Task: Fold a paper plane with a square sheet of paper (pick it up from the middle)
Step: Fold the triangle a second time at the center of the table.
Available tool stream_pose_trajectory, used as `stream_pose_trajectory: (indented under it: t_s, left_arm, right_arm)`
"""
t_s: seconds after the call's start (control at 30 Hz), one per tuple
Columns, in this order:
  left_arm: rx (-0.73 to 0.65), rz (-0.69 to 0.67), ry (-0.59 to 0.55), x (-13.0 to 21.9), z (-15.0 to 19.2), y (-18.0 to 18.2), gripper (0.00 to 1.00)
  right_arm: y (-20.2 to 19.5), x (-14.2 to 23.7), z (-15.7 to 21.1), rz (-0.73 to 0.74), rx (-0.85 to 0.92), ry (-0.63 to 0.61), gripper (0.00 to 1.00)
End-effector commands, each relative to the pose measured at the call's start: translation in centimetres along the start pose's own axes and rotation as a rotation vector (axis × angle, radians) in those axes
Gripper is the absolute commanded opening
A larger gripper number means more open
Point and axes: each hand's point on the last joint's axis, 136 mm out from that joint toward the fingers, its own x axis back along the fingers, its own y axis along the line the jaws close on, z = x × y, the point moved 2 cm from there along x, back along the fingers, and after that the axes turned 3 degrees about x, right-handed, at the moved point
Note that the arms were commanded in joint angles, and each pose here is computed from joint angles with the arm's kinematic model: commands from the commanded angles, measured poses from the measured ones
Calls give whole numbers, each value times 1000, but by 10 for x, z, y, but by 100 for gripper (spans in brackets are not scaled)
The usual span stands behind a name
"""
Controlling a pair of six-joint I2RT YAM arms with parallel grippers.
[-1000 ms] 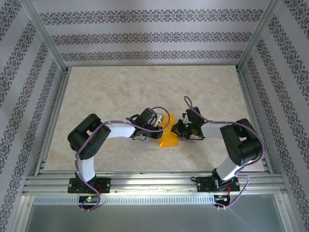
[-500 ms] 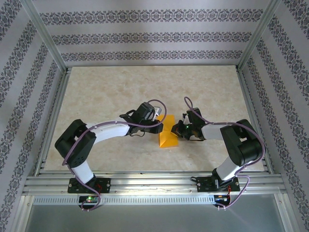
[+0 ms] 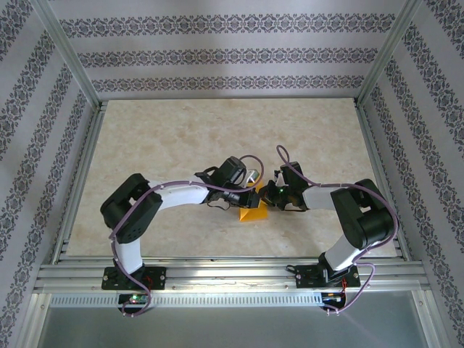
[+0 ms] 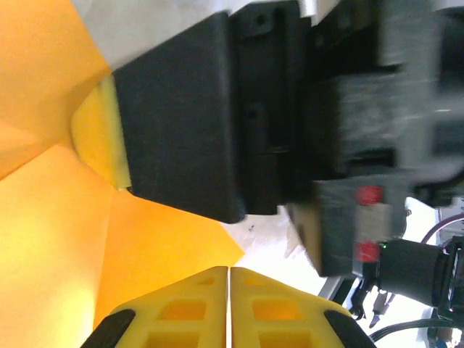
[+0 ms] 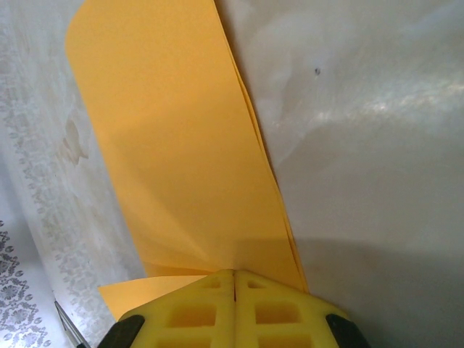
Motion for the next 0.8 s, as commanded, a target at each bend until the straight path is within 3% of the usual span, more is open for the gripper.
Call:
stream_pose_trajectory:
  t_s: [0.0, 0.77]
  left_arm:
    - [15, 41, 46, -7, 3, -8, 9]
    - [41, -133, 114, -22, 36, 50, 9]
  right_arm:
    - [-39, -1, 16, 137, -74, 29, 0]
    - [-46, -2, 19, 147, -80, 41, 0]
